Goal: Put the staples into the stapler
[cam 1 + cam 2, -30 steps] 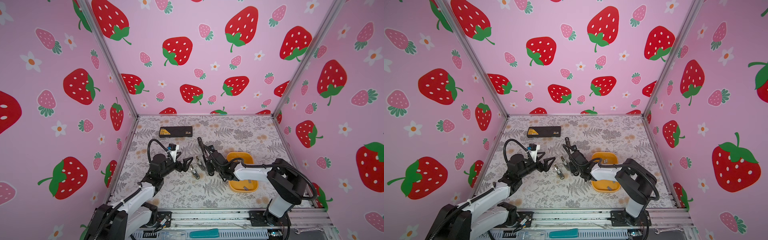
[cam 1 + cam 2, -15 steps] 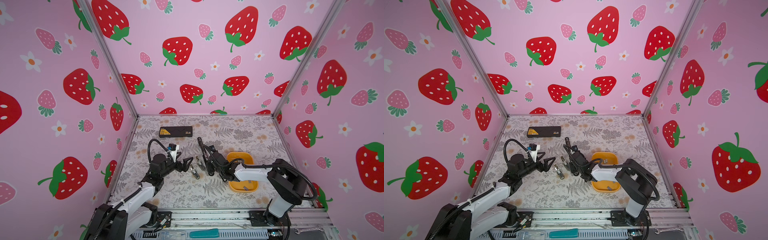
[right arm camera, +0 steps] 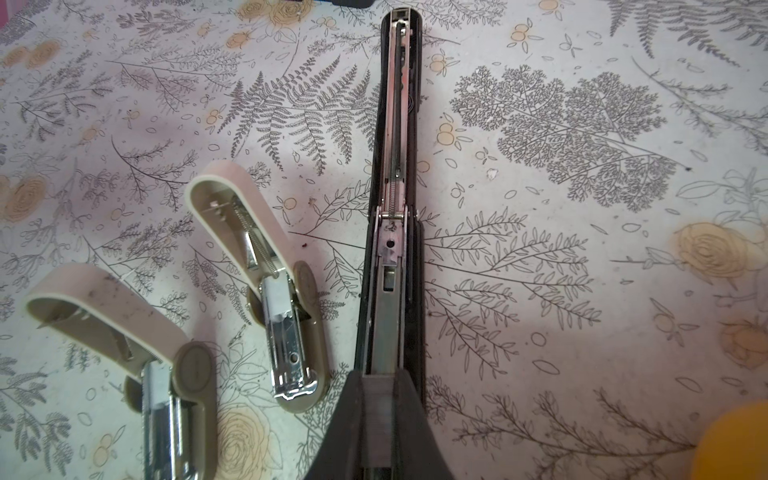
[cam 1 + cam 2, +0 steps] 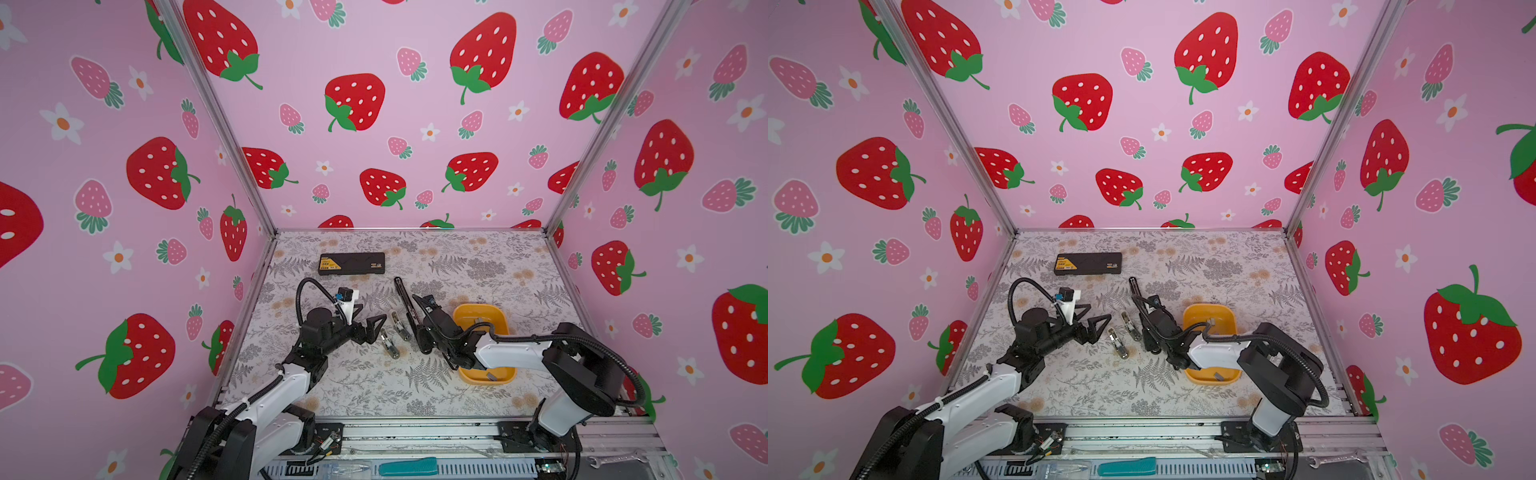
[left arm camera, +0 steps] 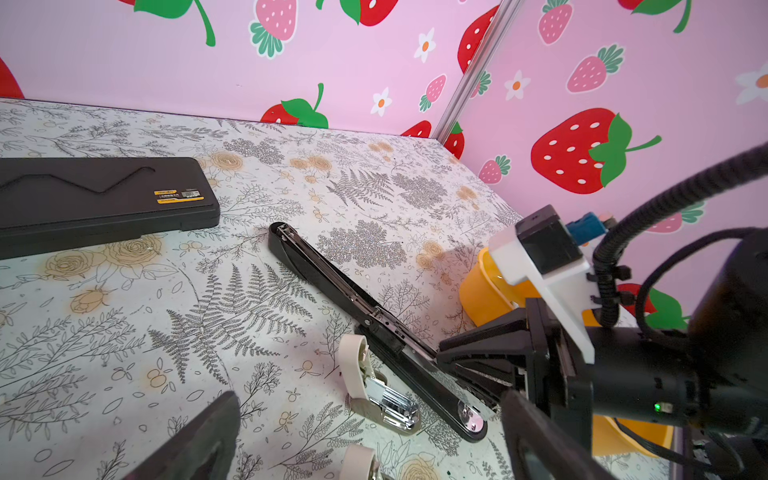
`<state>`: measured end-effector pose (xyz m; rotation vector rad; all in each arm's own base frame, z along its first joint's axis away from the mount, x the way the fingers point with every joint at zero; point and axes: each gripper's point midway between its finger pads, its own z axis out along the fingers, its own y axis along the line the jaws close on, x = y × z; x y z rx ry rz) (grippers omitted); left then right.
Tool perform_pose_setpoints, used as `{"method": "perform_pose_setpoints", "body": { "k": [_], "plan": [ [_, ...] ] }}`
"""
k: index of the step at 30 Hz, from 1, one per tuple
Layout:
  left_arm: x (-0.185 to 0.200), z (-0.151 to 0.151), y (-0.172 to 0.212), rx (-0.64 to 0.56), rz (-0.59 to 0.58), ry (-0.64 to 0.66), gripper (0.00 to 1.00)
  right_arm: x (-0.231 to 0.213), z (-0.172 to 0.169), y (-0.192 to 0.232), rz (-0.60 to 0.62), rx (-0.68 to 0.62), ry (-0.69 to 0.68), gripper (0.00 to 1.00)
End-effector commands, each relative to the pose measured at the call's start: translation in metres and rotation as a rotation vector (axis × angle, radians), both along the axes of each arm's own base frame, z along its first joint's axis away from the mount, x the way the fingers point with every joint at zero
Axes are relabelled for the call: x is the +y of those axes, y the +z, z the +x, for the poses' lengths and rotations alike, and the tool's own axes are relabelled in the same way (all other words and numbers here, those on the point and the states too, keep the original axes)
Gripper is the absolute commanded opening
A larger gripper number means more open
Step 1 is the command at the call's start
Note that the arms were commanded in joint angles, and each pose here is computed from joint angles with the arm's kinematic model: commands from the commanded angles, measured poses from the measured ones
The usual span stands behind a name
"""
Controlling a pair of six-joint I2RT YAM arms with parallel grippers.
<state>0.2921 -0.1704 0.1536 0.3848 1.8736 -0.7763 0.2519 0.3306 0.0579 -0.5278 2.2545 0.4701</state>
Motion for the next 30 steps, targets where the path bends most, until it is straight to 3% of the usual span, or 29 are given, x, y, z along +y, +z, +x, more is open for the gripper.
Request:
{"method": "perform_pose_setpoints", "body": {
  "k": [1,12,17,22,30],
  "plan": [
    [-0.002,0.002,0.007,-0.038,0.001,-0.007,0.99,-0.007,-0.010,-0.010,-0.019,0.027,0.000,0.17],
    [-0.002,0.002,0.007,-0.038,0.003,-0.008,0.99,-0.007,-0.008,-0.013,-0.026,0.024,-0.009,0.18],
    [-0.003,0.002,0.007,-0.037,0.003,-0.010,0.99,-0.007,-0.008,-0.010,-0.016,0.018,-0.009,0.28],
    [-0.003,0.001,0.007,-0.037,0.002,-0.011,0.99,-0.008,-0.008,-0.005,-0.013,0.007,-0.011,0.30],
    [0.000,-0.001,0.009,-0.054,0.007,-0.004,0.99,-0.015,-0.002,0.045,0.014,-0.069,-0.035,0.30]
  ]
}}
